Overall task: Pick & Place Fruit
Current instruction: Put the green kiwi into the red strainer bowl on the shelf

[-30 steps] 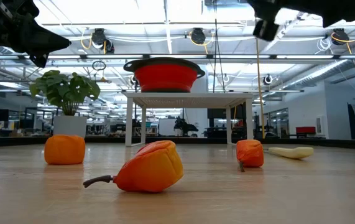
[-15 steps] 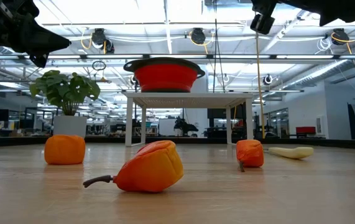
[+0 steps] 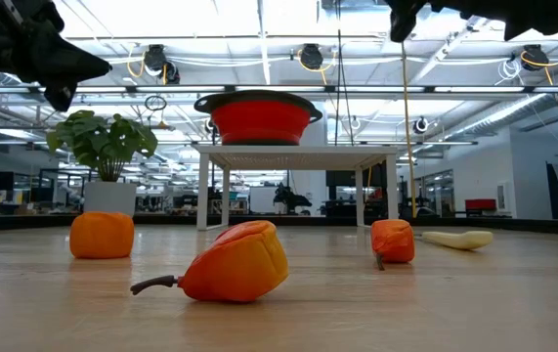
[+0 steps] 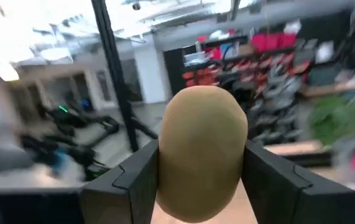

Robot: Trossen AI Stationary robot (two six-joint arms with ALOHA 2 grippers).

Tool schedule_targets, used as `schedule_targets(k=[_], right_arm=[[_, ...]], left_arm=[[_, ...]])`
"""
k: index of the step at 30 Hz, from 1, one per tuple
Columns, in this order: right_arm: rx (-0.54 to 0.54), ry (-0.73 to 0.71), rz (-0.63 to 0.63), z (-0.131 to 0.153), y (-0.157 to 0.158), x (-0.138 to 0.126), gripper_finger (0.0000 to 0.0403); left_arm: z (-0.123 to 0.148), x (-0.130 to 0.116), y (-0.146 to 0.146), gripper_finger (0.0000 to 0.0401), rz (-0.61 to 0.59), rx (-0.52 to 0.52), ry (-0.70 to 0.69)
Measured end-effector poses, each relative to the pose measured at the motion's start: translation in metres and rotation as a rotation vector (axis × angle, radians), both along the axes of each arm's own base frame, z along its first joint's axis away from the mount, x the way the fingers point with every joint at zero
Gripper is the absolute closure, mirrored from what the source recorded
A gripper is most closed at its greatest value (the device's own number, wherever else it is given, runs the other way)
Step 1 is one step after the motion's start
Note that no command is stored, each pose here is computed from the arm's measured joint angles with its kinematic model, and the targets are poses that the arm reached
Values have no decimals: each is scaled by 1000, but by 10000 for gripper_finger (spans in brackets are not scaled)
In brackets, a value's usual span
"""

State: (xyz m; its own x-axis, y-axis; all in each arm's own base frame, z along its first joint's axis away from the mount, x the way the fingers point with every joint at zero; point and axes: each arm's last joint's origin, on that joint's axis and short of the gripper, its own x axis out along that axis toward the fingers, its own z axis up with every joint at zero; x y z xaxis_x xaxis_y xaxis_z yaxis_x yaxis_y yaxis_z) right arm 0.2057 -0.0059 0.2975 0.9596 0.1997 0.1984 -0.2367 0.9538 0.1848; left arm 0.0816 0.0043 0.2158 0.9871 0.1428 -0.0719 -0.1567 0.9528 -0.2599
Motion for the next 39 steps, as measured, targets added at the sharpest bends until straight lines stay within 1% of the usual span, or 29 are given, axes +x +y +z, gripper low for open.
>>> schedule_targets(k=[2,6,9,13,19,28,34,39], right_arm=[[-106,-22,-41,0,-1,0,208],[-255,-48,-117,0,-2,0,206],[-340,-59,-160,0,-3,0,207],[-411,-70,-175,0,-3,0,210],[-411,-69,-175,0,-3,0,206],[-409,-39,-165,-3,-3,1,205],[-403,-36,-164,-3,-3,1,207],[-334,-25,-151,-3,-3,1,205]], left_arm=[[0,0,0,380,1,-24,-4],[0,0,0,380,4,-62,-9],[0,0,0,380,7,-101,-15],[0,0,0,380,9,-138,-20],[1,0,0,380,14,-197,-36],[1,0,0,380,23,-334,-55],[1,0,0,380,24,-342,-56],[1,0,0,380,25,-359,-59]])
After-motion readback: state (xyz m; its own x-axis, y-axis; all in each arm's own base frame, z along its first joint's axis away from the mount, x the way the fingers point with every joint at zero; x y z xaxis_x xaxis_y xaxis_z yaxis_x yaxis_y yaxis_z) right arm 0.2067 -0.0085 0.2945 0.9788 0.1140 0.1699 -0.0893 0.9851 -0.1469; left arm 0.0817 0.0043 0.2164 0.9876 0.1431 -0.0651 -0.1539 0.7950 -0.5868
